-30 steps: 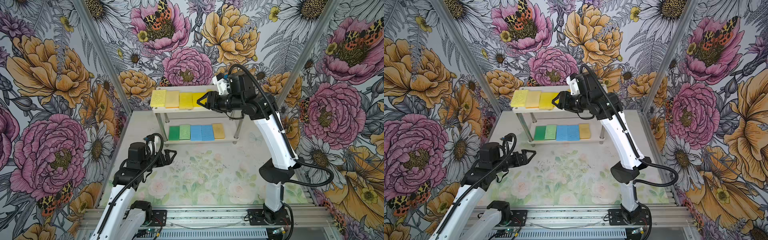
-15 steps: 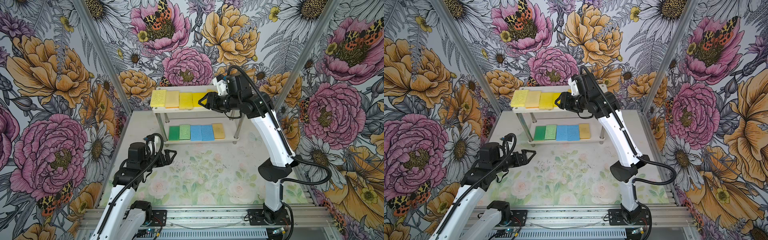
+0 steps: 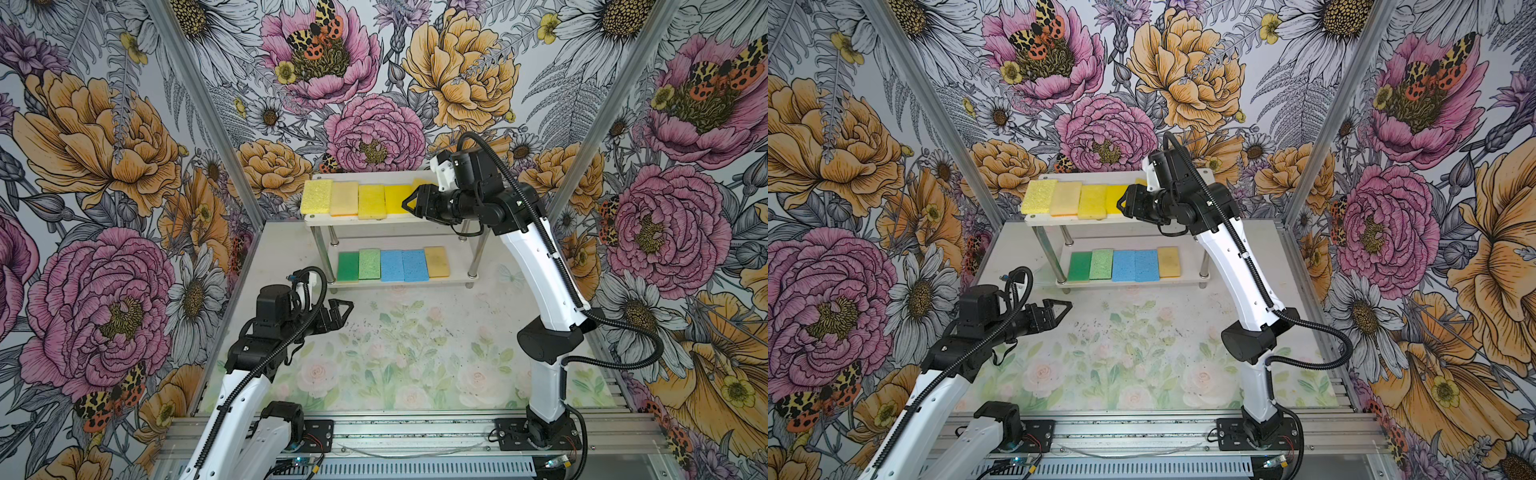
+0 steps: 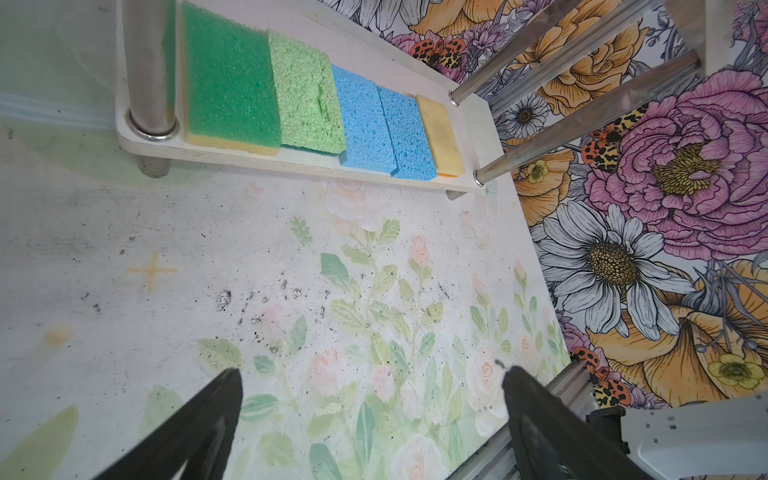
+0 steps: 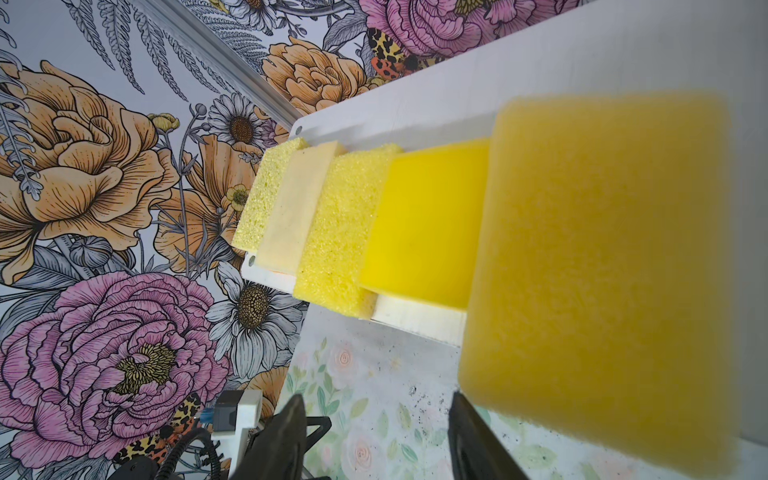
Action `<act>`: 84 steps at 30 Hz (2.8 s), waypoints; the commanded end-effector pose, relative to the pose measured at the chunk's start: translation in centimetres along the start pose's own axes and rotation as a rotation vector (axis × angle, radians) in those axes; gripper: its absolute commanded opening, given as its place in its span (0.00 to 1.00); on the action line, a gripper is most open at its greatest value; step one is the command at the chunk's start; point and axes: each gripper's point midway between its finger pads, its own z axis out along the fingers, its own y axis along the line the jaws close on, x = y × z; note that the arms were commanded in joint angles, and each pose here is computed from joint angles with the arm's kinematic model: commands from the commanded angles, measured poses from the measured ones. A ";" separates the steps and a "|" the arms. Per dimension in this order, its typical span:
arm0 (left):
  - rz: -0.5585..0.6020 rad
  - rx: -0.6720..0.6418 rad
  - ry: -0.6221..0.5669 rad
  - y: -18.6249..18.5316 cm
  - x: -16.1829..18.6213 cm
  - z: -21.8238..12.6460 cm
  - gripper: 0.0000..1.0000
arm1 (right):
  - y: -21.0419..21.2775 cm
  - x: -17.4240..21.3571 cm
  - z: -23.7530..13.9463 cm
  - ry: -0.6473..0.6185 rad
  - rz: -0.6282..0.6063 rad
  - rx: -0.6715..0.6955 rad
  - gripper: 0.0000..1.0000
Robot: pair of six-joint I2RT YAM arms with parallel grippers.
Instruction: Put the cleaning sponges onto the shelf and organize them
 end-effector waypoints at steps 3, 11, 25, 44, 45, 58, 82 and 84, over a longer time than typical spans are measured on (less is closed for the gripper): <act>0.040 0.000 -0.023 -0.1 -0.3 -0.1 0.99 | -0.8 -1.1 -0.4 -0.053 -0.026 0.040 0.56; 0.041 0.000 -0.022 -0.1 -0.3 -0.1 0.99 | -1.1 -1.3 -0.6 -0.064 -0.030 0.061 0.56; 0.037 -0.001 -0.020 -0.1 -0.3 -0.1 0.99 | 1.7 -2.0 -3.7 -0.114 -0.087 -0.030 0.57; 0.027 -0.013 -0.008 0.3 -0.2 0.2 0.99 | -9.3 -5.4 -3.6 -0.081 0.004 0.078 0.54; 0.026 -0.013 -0.007 0.3 -0.2 0.3 0.99 | -9.3 -5.3 -3.3 -0.069 0.007 0.067 0.54; 0.022 -0.020 -0.003 0.6 -0.2 0.4 0.99 | -10.5 -3.9 -0.3 0.010 0.055 0.050 0.42; 0.018 -0.019 0.002 0.6 -0.1 0.5 0.99 | -10.2 -4.7 -2.8 -0.186 0.154 0.021 0.28; 0.019 -0.018 0.002 0.6 -0.1 0.5 0.99 | -10.2 -4.7 -2.8 -0.187 0.154 0.021 0.37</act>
